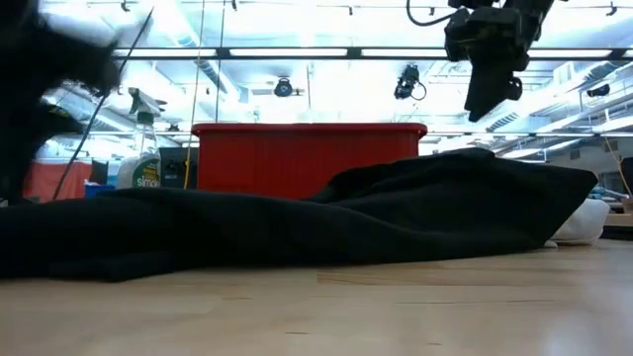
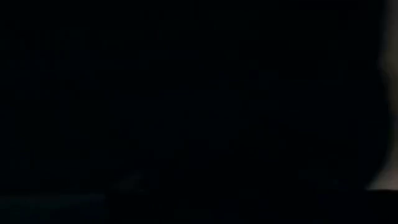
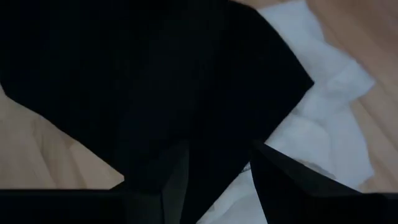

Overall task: Fold laundry
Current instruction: Fold the black shirt

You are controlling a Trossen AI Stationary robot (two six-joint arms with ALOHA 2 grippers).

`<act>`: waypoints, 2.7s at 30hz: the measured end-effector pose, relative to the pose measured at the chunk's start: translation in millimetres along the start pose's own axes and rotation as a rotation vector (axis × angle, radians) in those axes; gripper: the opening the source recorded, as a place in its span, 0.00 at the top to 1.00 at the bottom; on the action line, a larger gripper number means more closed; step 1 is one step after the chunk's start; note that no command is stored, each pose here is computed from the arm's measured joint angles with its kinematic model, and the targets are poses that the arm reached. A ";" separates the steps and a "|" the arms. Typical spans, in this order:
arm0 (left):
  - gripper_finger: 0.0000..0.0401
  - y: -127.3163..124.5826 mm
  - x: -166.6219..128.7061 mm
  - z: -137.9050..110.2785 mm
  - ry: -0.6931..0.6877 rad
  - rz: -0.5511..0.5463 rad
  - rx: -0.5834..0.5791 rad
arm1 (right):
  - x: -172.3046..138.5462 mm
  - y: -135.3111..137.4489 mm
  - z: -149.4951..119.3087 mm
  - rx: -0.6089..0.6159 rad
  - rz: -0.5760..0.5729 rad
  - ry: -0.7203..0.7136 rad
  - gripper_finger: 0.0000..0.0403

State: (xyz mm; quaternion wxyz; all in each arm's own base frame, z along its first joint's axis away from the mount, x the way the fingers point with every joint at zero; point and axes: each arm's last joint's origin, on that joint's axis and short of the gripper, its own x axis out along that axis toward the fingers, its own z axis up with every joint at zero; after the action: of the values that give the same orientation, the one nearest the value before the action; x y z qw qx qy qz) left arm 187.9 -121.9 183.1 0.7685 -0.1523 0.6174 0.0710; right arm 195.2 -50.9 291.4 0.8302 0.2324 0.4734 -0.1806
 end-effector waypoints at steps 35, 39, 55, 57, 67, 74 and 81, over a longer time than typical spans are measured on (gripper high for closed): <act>0.52 -0.6 33.5 48.0 0.034 0.026 0.118 | 26.0 9.0 -2.9 -0.032 0.104 -0.036 0.56; 0.52 -2.1 25.9 41.3 0.035 0.040 0.099 | 56.4 13.1 -4.3 -0.056 0.228 -0.047 0.56; 0.52 -12.7 22.5 48.5 -0.080 -0.038 -0.025 | 144.9 3.0 3.7 -0.259 -0.035 0.036 0.60; 0.52 -15.0 22.0 50.3 -0.101 -0.058 -0.024 | 157.4 -2.0 12.5 -0.274 -0.057 -0.025 0.60; 0.52 -15.7 18.6 54.6 -0.133 -0.077 -0.099 | 181.6 -49.3 83.2 -0.097 -0.301 -0.160 0.60; 0.52 -13.3 36.4 64.6 -0.294 0.085 -0.175 | 113.5 -52.1 127.2 -0.084 -0.291 -0.267 0.60; 0.52 -6.3 57.0 92.3 -0.433 0.110 -0.200 | 96.5 -44.3 107.1 -0.116 -0.117 -0.188 0.60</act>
State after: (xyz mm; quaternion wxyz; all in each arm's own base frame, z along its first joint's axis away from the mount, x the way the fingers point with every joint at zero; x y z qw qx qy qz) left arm 288.3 -102.6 146.3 0.8590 -0.1752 0.4355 0.2046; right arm 294.3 -154.8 245.5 0.8709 0.1379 0.4161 -0.2221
